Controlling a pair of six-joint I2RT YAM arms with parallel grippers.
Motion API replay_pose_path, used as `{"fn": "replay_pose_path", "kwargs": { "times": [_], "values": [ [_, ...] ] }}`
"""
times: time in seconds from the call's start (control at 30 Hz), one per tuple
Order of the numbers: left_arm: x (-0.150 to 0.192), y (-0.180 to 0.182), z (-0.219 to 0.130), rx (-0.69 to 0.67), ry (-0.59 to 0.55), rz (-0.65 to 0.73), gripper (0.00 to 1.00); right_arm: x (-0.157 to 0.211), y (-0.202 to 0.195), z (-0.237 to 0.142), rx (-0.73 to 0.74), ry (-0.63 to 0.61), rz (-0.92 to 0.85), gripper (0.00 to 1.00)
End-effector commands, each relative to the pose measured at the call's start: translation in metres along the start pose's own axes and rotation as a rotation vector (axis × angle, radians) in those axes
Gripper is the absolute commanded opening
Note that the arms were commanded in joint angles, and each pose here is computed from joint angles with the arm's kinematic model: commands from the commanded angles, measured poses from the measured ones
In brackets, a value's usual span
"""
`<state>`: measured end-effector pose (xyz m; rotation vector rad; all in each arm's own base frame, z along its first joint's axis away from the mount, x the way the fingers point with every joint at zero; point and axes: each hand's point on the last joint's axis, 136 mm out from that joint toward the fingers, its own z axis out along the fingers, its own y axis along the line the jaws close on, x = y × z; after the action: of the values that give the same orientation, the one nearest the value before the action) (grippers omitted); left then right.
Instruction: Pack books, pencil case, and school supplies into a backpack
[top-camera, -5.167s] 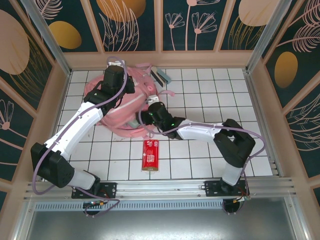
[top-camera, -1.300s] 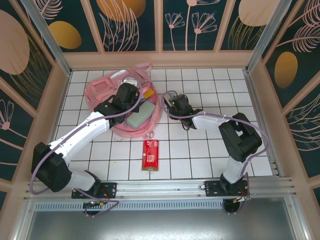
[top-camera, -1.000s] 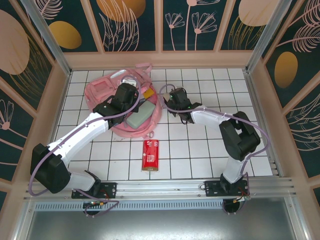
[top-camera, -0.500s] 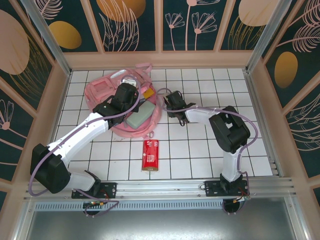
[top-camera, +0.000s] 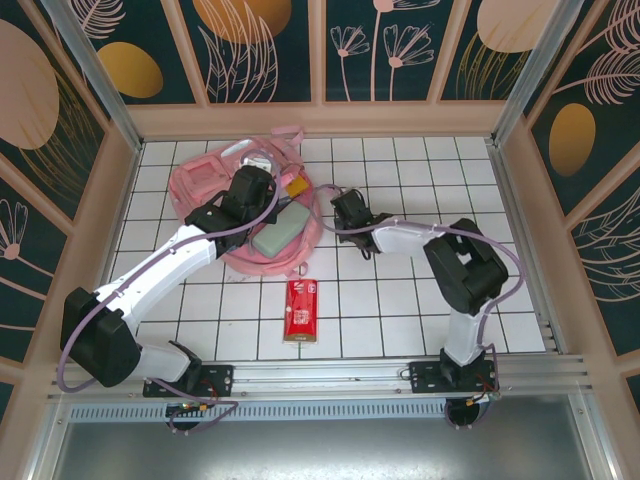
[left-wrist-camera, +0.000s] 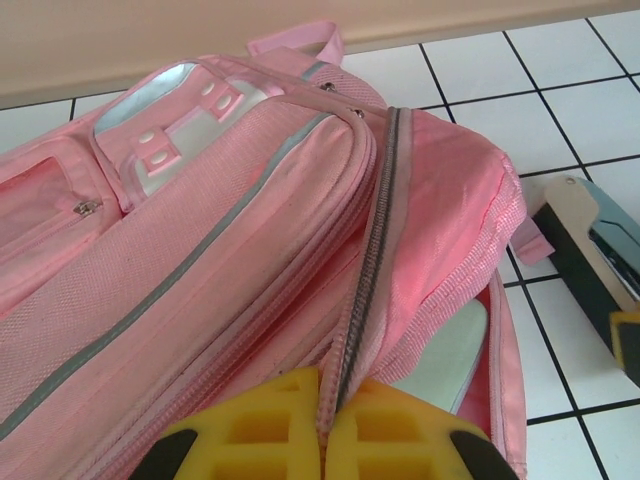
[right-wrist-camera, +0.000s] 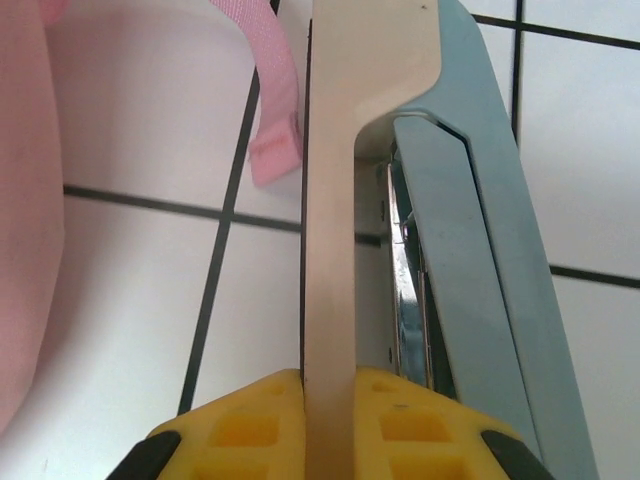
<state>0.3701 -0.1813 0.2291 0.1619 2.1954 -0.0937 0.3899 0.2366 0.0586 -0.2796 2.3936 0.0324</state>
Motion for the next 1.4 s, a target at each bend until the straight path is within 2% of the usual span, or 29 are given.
{"fn": "replay_pose_path", "kwargs": {
  "times": [0.0,0.27,0.63,0.73,0.9,1.07,1.37],
  "values": [
    [-0.044,0.002,-0.025,0.031,-0.157,-0.105,0.0,-0.036,-0.006,-0.044,0.016,-0.148,0.062,0.0],
    [-0.076,0.01,-0.042,0.027,-0.23,-0.168,0.0,-0.044,0.02,-0.107,-0.123,-0.283,0.055,0.0],
    [-0.122,0.0,-0.05,0.069,-0.289,-0.233,0.0,-0.037,0.102,-0.146,-0.339,-0.381,-0.054,0.0],
    [-0.126,-0.004,-0.047,0.081,-0.285,-0.245,0.0,-0.029,0.131,-0.145,-0.413,-0.372,-0.079,0.0],
    [-0.128,-0.007,-0.043,0.086,-0.278,-0.25,0.0,-0.023,0.179,-0.133,-0.453,-0.361,-0.152,0.0],
    [-0.124,-0.007,-0.038,0.082,-0.266,-0.242,0.0,-0.031,0.223,-0.117,-0.482,-0.373,-0.221,0.0],
    [-0.118,-0.007,-0.03,0.091,-0.252,-0.239,0.0,-0.052,0.273,-0.093,-0.507,-0.419,-0.321,0.0]
  ]
}}
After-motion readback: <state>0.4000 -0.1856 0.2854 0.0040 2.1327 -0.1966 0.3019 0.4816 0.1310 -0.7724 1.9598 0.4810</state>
